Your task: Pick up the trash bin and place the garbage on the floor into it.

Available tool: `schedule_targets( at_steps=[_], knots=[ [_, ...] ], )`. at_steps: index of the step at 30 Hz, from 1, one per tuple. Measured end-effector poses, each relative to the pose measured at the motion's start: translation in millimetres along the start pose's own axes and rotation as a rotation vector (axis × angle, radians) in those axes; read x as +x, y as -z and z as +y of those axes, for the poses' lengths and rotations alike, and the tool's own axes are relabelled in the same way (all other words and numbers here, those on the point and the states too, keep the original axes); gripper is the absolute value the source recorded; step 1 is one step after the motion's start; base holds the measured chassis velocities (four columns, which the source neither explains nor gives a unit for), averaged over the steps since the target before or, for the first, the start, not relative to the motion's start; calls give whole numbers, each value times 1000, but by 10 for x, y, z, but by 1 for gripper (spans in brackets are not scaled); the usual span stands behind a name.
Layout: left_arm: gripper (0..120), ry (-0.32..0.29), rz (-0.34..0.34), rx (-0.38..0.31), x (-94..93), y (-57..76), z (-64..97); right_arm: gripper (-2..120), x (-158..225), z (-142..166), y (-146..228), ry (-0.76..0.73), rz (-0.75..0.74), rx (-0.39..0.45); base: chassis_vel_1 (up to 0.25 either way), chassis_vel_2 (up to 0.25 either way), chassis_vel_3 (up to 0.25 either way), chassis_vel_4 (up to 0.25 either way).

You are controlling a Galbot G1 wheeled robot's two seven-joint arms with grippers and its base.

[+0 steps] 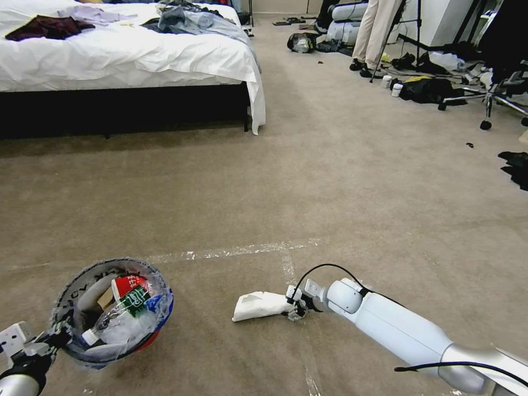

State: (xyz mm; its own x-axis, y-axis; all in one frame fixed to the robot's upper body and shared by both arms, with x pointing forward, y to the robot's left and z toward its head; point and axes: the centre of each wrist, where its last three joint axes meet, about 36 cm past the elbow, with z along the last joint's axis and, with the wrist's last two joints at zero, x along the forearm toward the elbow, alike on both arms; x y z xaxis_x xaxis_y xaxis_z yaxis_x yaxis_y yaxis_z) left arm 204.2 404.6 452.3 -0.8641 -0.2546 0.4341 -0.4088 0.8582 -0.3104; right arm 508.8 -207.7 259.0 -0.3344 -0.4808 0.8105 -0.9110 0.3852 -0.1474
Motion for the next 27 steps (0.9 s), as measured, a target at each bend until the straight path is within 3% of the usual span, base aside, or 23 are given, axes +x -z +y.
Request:
schedule_targets(
  at_steps=[11, 16, 19, 21, 25, 27],
  knots=[
    [1, 0, 3, 5, -35, -7, 6, 24, -71, 69, -1, -5, -24, -1, 0, 0, 0, 0],
    [1, 0, 5, 2, -41, -1, 14, 1, 1, 47, -12, -53, -88, -32, 0, 0, 0, 0],
    [1, -1, 6, 2, -44, -1, 11, 0, 72, 10, 38, -79, -125, -43, 0, 0, 0, 0],
    [1, -4, 8, 3, -48, -4, 4, 0, 365, -128, 283, -144, -250, -55, 0, 0, 0, 0],
    [1, -6, 9, 3, -52, -7, -2, 0, 617, -204, 528, -177, -353, -62, 0, 0, 0, 0],
    [1, -8, 9, 0, -50, -3, -15, 0, 884, -275, 843, -192, -490, -45, 0, 0, 0, 0]
  ],
)
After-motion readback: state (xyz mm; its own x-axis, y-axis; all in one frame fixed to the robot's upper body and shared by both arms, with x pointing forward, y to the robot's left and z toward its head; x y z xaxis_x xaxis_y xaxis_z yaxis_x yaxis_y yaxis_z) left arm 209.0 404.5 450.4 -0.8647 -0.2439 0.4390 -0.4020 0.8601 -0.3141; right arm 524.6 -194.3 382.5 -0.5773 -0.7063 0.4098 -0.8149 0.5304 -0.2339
